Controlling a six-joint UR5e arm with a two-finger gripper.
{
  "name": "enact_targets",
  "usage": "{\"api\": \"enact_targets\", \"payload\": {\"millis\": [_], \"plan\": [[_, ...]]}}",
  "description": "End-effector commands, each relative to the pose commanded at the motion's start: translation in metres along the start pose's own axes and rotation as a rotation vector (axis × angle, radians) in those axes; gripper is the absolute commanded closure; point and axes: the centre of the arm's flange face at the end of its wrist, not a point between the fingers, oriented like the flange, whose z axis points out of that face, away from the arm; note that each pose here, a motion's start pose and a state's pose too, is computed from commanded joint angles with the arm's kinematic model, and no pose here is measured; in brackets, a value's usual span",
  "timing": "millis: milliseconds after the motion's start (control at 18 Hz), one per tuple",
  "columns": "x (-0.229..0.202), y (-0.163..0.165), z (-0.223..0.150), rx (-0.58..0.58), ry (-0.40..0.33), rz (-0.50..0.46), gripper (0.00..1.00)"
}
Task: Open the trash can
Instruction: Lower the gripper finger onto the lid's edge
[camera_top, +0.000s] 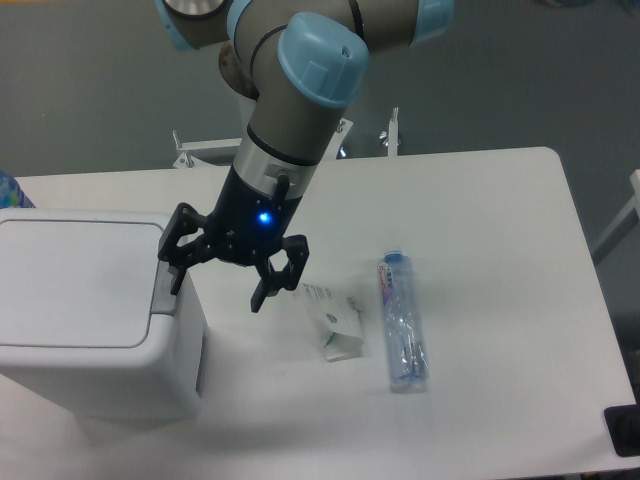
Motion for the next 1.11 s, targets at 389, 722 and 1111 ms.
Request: {"api": "enact_targets", "payload": {"millis": [389, 722, 1111], "plan": [[-0.001, 0.007, 0.007, -0.017, 0.005, -0.009, 0.0], [0.002, 0.009, 0.012, -0.027, -0.006, -0.003, 0.0], [0.002, 0.008, 0.013, -0.028, -0.01, 0.0, 0.0]]}}
